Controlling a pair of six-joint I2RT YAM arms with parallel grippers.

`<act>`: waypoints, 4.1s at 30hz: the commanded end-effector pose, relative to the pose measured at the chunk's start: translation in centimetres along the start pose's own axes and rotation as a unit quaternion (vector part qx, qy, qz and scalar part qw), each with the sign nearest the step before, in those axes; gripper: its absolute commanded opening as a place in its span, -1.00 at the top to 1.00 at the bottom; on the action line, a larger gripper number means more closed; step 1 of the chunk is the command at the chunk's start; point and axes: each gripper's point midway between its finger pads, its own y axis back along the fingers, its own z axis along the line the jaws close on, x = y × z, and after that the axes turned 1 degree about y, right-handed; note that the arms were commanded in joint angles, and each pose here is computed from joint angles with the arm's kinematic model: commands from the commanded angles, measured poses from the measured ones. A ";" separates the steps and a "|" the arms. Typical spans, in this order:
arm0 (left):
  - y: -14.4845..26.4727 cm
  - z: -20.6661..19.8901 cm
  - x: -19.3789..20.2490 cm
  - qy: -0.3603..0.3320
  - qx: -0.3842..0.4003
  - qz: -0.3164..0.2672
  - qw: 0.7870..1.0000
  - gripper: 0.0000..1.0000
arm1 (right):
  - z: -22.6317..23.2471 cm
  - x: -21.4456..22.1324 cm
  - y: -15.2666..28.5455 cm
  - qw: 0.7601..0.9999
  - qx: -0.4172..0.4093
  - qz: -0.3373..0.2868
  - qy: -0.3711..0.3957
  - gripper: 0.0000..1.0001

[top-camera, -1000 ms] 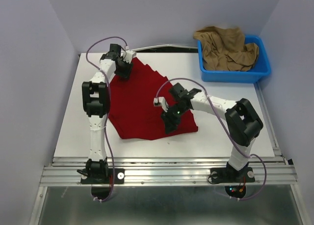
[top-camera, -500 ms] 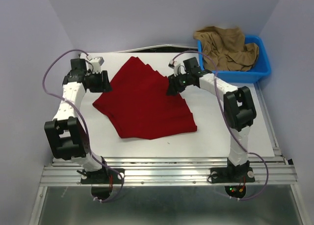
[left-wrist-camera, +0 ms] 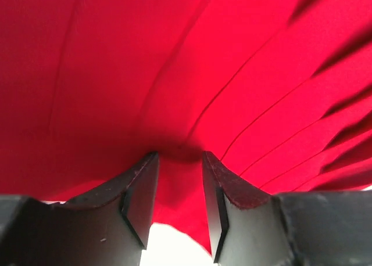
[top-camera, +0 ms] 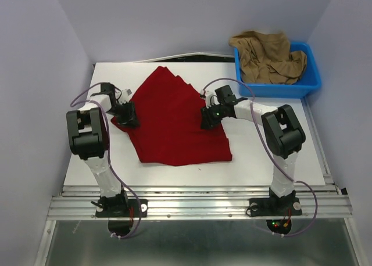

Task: Fold and stack the skirts
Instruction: Flatten the skirt out

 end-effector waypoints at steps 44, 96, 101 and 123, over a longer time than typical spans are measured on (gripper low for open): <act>-2.8 -7.3 -7.9 -0.140 0.040 -0.068 0.987 0.38 | 3.7 0.1 6.3 0.999 0.035 -0.015 0.027 -0.24; 10.7 -2.5 4.0 -0.561 0.042 -0.124 0.818 -0.48 | 18.7 13.2 2.1 0.933 0.046 0.154 0.321 -0.45; 10.2 -2.2 4.6 -0.610 0.019 -0.151 0.778 -0.50 | 16.5 13.0 0.8 0.929 0.102 0.143 0.325 -0.44; -1.1 -4.5 -6.1 -0.440 -0.008 -0.082 0.894 -0.26 | 7.6 -3.1 1.4 0.985 -0.003 0.026 0.172 -0.26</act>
